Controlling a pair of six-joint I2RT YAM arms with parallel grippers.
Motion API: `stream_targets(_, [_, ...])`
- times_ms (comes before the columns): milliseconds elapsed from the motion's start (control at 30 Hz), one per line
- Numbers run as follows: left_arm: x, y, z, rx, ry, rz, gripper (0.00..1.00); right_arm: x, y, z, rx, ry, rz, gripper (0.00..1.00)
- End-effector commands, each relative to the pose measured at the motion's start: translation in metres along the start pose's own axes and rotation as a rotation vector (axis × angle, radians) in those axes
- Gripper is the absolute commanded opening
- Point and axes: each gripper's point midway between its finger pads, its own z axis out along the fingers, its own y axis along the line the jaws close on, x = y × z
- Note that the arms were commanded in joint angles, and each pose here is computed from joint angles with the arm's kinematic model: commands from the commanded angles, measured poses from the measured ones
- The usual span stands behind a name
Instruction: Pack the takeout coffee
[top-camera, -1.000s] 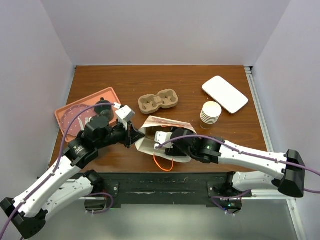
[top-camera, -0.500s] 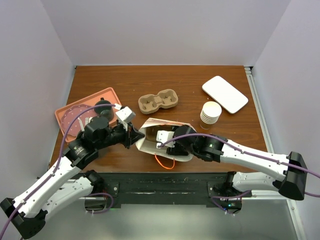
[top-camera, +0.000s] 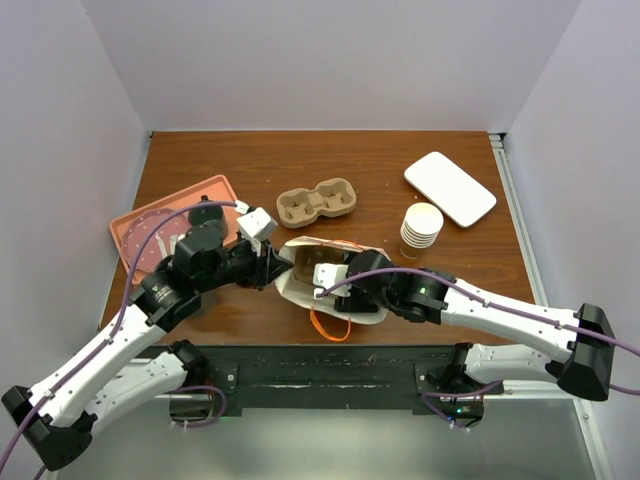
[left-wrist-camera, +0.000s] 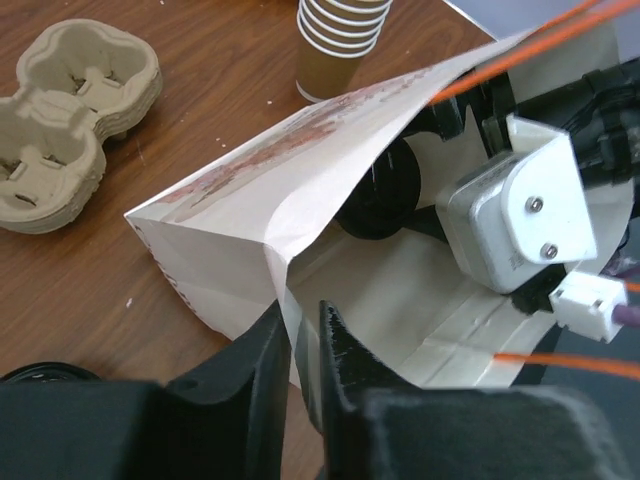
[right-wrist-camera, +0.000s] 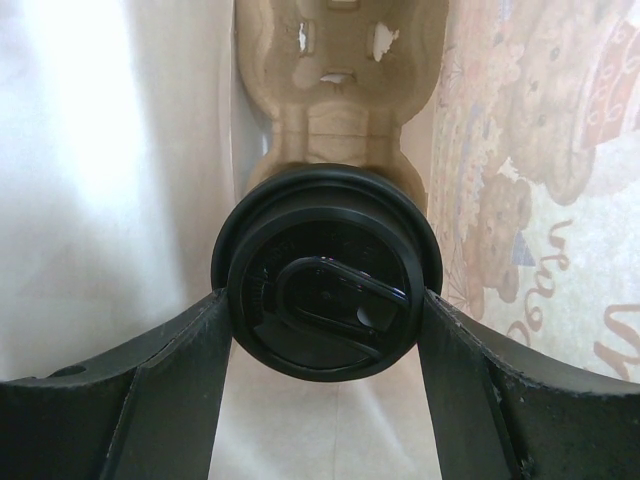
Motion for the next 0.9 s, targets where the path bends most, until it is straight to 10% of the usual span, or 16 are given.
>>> stream_targets(0, [-0.035, -0.002, -0.006, -0.016, -0.073, 0.040, 0.35, -0.009, -0.007, 0.001, 0.013, -0.017, -0.015, 0.27])
stream_targets(600, [0.005, -0.028, -0.024, 0.049, 0.190, -0.199, 0.50, -0.017, -0.016, 0.003, 0.073, -0.047, 0.063, 0.25])
stream_targets(800, [0.009, -0.020, -0.010, 0.012, 0.218, -0.234, 0.32, -0.015, -0.021, 0.000, 0.102, -0.050, 0.056, 0.25])
stream_targets(867, [0.008, -0.015, -0.003, -0.001, 0.208, -0.212, 0.10, -0.019, -0.026, 0.000, 0.127, -0.074, 0.040, 0.25])
